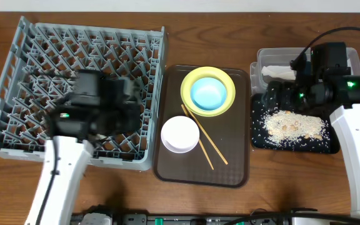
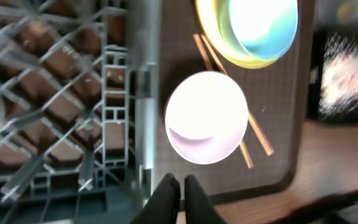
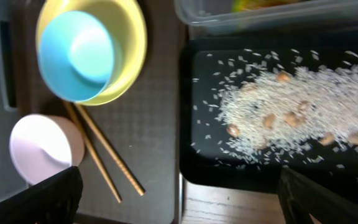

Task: Sort waste into correct bins and load items into the dishwasher
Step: 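Reach the left gripper to the pink bowl and grasp its rim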

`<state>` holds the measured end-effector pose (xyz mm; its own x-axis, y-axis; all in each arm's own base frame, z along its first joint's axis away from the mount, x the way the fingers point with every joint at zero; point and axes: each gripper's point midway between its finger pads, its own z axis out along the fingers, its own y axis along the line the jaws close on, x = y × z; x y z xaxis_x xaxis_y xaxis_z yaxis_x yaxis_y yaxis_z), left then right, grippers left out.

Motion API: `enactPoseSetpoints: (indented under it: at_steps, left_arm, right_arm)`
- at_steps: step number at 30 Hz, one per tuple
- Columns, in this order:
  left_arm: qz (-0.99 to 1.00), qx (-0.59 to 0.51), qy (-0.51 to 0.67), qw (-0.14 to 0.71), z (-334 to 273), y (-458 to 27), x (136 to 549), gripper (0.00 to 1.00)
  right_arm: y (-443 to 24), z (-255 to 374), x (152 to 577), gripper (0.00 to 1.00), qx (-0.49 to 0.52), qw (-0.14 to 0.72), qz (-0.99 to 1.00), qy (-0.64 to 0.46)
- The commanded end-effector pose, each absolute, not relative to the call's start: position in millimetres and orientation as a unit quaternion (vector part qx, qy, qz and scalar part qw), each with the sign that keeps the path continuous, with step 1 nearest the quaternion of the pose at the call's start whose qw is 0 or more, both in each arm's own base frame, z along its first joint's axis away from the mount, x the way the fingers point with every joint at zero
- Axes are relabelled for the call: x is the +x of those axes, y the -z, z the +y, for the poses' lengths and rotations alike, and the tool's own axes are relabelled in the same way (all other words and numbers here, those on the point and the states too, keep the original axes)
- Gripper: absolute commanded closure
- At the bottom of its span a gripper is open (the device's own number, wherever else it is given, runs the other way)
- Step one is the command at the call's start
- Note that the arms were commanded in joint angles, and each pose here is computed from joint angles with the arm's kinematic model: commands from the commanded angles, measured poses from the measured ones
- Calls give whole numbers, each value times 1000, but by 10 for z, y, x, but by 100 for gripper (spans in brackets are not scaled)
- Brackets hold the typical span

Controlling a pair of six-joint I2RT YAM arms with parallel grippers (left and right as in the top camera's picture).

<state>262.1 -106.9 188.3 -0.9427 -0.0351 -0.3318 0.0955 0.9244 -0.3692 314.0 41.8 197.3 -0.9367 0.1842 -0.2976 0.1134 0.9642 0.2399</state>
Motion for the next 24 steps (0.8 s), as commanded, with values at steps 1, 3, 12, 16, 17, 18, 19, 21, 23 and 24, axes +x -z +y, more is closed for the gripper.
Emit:
enactPoseSetpoints:
  at_steps: [1,3,12,16,17,18,19,21,23,24]
  left_arm:
    - [971,70,112,201,-1151,-1887,2636,93]
    - [967,102,105,210,-1316,-1892,2612,93]
    - [953,216,94,191,-1967,-1663,2425,41]
    - [954,240,83,158,-2132,-1416,2392,38]
    - [955,245,78,148,-2167,-1335,2388,37]
    - [956,248,74,139,-2194,-1263,2386,37]
    - [956,251,71,132,-2219,-1198,2386,37]
    - [958,258,62,113,-2270,-1034,2382,38]
    - [958,264,54,97,-2315,-888,2375,38]
    - [958,267,49,88,-2335,-805,2365,37]
  right_arm:
    - [-2021,296,3159,2,111,172,975,-89]
    - [-2020,296,3156,2,111,171,975,-89]
    - [-2015,295,3142,1,112,168,975,-89]
    - [-2014,295,3141,1,112,168,975,-89]
    - [-2014,295,3141,1,112,168,975,-89]
    - [-2014,295,3141,1,112,168,975,-89]
    - [-2014,295,3141,1,112,168,975,-89]
    - [-2014,295,3141,1,112,168,975,-89]
    - [-2014,295,3141,1,112,168,975,-89]
    - [-2015,295,3141,1,112,168,975,-89]
